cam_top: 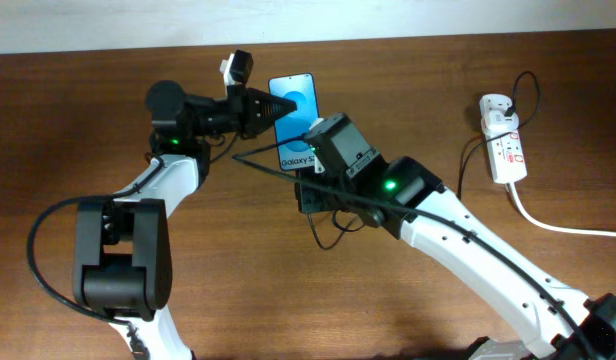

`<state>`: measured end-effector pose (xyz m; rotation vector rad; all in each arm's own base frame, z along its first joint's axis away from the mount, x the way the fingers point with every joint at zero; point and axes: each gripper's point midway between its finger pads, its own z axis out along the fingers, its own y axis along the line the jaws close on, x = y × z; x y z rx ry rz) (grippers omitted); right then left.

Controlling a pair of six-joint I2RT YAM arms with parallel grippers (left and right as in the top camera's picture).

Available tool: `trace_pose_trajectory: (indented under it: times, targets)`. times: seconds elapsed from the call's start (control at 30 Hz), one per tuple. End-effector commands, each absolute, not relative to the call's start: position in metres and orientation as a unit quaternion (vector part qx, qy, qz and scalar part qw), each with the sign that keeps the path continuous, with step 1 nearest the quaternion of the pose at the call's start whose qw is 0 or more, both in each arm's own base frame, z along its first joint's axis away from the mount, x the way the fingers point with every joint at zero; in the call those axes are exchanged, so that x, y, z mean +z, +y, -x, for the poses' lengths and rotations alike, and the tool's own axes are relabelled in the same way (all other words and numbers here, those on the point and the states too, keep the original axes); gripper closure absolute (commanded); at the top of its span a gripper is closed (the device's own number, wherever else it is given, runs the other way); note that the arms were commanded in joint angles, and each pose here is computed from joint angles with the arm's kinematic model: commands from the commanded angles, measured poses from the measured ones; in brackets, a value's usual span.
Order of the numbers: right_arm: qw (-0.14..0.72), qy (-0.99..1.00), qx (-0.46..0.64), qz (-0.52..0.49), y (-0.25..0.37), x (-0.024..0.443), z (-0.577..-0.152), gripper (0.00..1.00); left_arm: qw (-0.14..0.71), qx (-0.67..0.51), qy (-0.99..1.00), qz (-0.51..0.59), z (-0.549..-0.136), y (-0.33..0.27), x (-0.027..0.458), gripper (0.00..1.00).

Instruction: Plug charger to phone and switch on socket

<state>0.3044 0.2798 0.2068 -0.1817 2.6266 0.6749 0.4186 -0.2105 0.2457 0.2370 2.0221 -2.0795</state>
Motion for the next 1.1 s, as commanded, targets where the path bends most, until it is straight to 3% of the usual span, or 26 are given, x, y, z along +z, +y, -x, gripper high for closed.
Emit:
trace_pose_trajectory:
  times: [0.0, 0.07, 0.1, 0.17, 0.23, 0.33, 0.47, 0.57, 0.7, 0.93, 1.07]
  targets:
    - [0.239, 0.943, 0.224, 0.049, 0.261, 0.227, -0.314, 0.69, 0.123, -0.710, 0.687, -0.098, -0.415, -0.217, 0.249, 1.00]
    - [0.229, 0.947, 0.222, 0.050, 0.253, 0.232, -0.302, 0.53, 0.147, -0.712, 0.684, -0.052, -0.432, -0.216, 0.252, 1.00]
    - [0.225, 0.947, 0.225, 0.051, 0.250, 0.236, -0.296, 0.50, 0.151, -0.714, 0.683, -0.038, -0.436, -0.215, 0.253, 1.00]
    - [0.225, 0.946, 0.228, 0.054, 0.235, 0.259, -0.274, 0.30, 0.162, -0.721, 0.674, 0.022, -0.452, -0.217, 0.258, 1.00]
    - [0.238, 0.946, 0.208, 0.075, 0.215, 0.282, -0.257, 0.15, 0.163, -0.727, 0.666, 0.035, -0.453, -0.237, 0.263, 1.00]
    - [0.289, 0.943, 0.154, 0.050, 0.166, 0.325, -0.236, 0.01, 0.154, -0.740, 0.655, 0.003, -0.437, -0.285, 0.283, 1.00]
    - [0.384, 0.914, 0.133, 0.015, 0.108, 0.387, -0.204, 0.01, 0.109, -0.712, 0.691, -0.058, -0.408, -0.360, 0.288, 1.00]
    - [0.428, 0.891, 0.154, -0.001, 0.083, 0.408, -0.178, 0.01, 0.108, -0.652, 0.742, -0.111, -0.391, -0.386, 0.263, 1.00]
    - [0.453, 0.878, 0.154, -0.015, 0.067, 0.417, -0.168, 0.01, 0.121, -0.547, 0.822, -0.101, -0.403, -0.349, 0.199, 1.00]
    - [0.412, 0.902, 0.128, -0.025, 0.092, 0.396, -0.202, 0.01, 0.169, -0.398, 0.896, -0.104, -0.432, -0.269, 0.137, 1.00]
    - [0.362, 0.927, 0.097, -0.019, 0.113, 0.368, -0.226, 0.01, 0.116, -0.398, 0.905, -0.096, -0.426, -0.273, 0.094, 1.00]
